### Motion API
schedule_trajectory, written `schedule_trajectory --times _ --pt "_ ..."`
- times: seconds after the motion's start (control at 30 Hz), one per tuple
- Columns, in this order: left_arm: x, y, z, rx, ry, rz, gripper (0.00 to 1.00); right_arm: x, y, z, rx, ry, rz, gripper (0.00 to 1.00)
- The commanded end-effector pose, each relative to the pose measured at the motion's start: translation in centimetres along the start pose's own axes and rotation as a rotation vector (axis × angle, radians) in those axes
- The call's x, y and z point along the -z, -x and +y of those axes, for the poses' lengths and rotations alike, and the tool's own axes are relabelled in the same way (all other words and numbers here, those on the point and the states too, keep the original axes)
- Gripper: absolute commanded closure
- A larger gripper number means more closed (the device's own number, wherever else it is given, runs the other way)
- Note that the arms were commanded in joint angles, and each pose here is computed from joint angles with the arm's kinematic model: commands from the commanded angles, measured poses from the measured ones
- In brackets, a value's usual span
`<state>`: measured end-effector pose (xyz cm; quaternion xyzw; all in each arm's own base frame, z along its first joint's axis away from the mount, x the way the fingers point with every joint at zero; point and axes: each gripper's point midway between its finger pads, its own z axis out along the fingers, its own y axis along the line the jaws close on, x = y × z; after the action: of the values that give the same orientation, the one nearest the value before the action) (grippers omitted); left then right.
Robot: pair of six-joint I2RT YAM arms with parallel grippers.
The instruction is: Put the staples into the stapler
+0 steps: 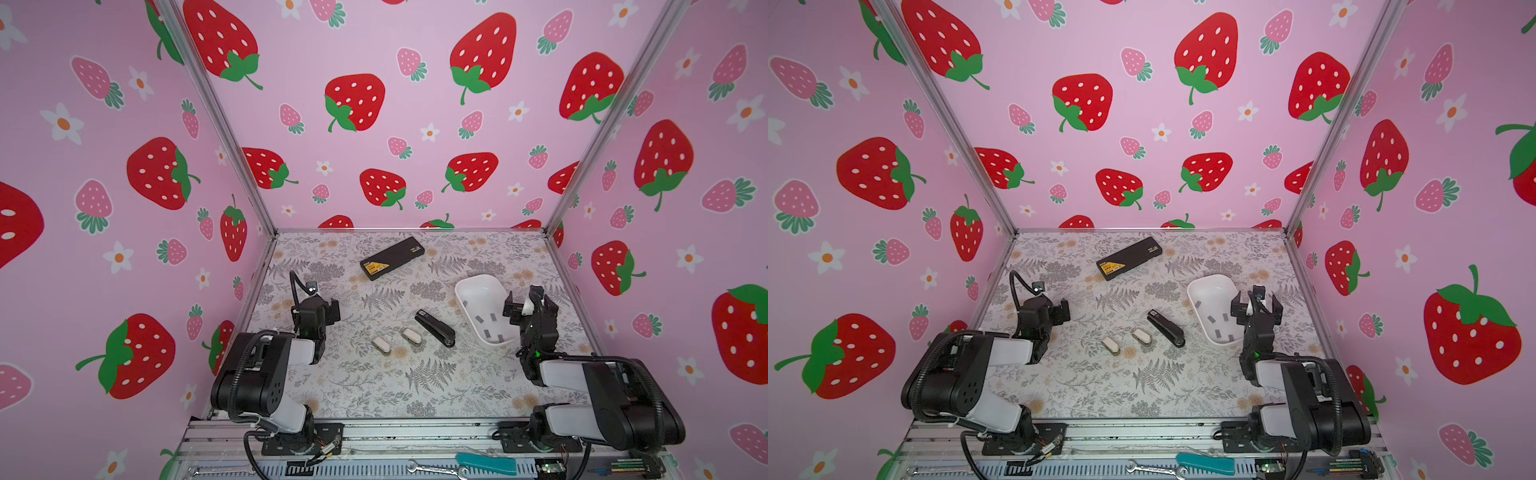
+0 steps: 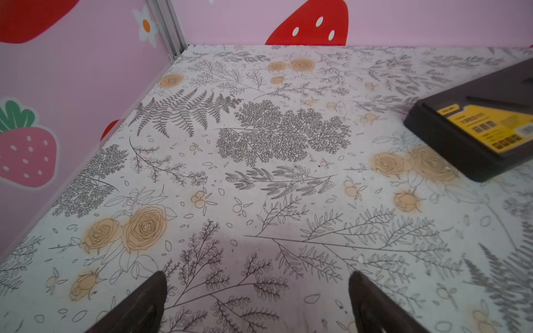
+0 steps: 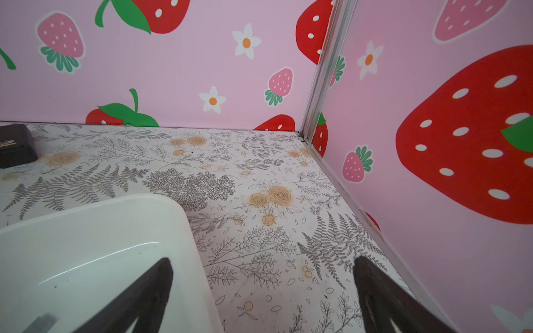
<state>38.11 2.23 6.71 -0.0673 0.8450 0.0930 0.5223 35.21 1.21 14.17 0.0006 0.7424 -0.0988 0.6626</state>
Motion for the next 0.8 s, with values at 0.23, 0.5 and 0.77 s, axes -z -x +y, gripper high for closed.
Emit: schedule_trajectory --times 0.23,0.5,0.77 --pt "-0.3 2.6 -0.2 0.013 -0.014 -0.073 0.01 -2.5 -1.2 1.2 0.021 0.036 -0.002 0.01" --pt "-0.3 2.7 -0.2 0.018 -0.020 -0.070 0.01 -2.9 -1.6 0.8 0.004 0.042 0.023 0.01" --pt "-0.3 2.7 -0.2 0.019 -0.020 -0.072 0.01 -3.2 -1.7 1.0 0.007 0.048 0.033 0.01"
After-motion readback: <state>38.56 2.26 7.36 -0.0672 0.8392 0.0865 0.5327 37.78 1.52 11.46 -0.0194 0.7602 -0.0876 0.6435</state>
